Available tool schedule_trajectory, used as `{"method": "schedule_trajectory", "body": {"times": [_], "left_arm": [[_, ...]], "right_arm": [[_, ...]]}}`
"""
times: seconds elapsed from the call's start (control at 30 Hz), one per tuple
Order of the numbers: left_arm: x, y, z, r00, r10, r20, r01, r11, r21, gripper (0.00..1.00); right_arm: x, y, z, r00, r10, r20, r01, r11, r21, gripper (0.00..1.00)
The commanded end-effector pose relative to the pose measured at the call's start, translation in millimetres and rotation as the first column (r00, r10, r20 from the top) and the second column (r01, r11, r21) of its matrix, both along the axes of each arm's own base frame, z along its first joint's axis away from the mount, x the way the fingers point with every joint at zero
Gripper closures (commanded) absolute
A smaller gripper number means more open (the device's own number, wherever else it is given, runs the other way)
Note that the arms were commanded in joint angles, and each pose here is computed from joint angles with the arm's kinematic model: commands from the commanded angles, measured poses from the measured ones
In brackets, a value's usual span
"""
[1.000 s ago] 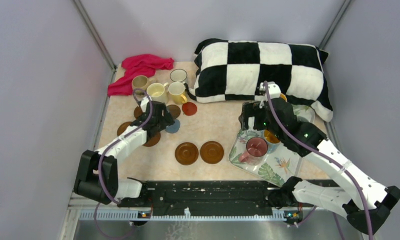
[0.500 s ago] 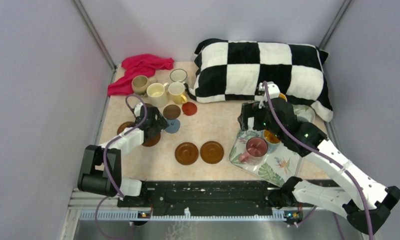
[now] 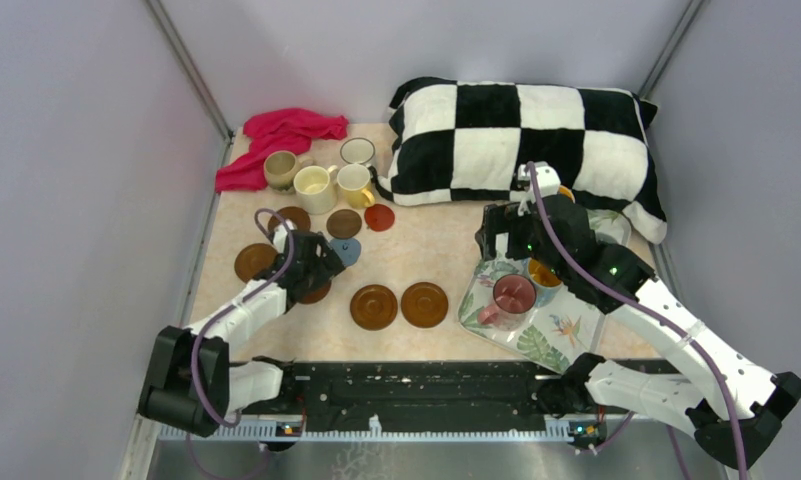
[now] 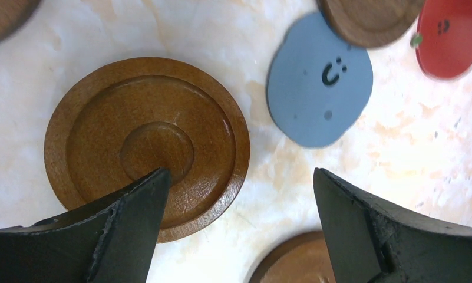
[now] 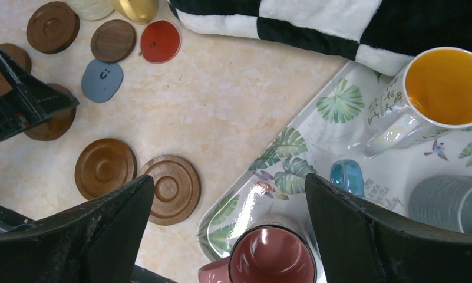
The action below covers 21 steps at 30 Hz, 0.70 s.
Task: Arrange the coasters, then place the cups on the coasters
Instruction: Move the coaster to the center of the board.
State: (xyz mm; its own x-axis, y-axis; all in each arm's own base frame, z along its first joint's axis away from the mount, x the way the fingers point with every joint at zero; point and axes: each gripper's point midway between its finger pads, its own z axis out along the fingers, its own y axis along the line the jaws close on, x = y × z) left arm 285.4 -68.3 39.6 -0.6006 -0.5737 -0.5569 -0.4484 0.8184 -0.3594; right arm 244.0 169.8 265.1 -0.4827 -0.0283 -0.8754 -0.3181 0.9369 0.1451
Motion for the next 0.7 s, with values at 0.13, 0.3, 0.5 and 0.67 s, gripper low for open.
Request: {"method": "schedule_trajectory", "body": {"times": [0.13,0.3,0.5,0.67], "left_arm": [[-60,-19,-24,0.989,0.031,-0.143,-0.027,0.999,0.026,0.02],[-81,-15,-29,0.983,0.084,-0.165,-0.078,0.996,0.043,0.02],[-95,-17,-29,0.980,0.075,-0.183,-0.073,0.997,0.020,0.02],[-100,-20,-25,0.981,0.045,-0.189,-0.045,0.999,0.005,0.02]], "right_arm": [[7,3,16,0.998,-0.012,0.057,0.010,0.999,0.031,0.01],[5,1,15,0.998,-0.015,0.054,0.013,1.000,0.029,0.01],[4,-2,14,0.998,-0.020,0.057,0.019,0.999,0.029,0.01],[4,-2,12,0.998,-0.025,0.054,0.023,0.999,0.035,0.01]]}}
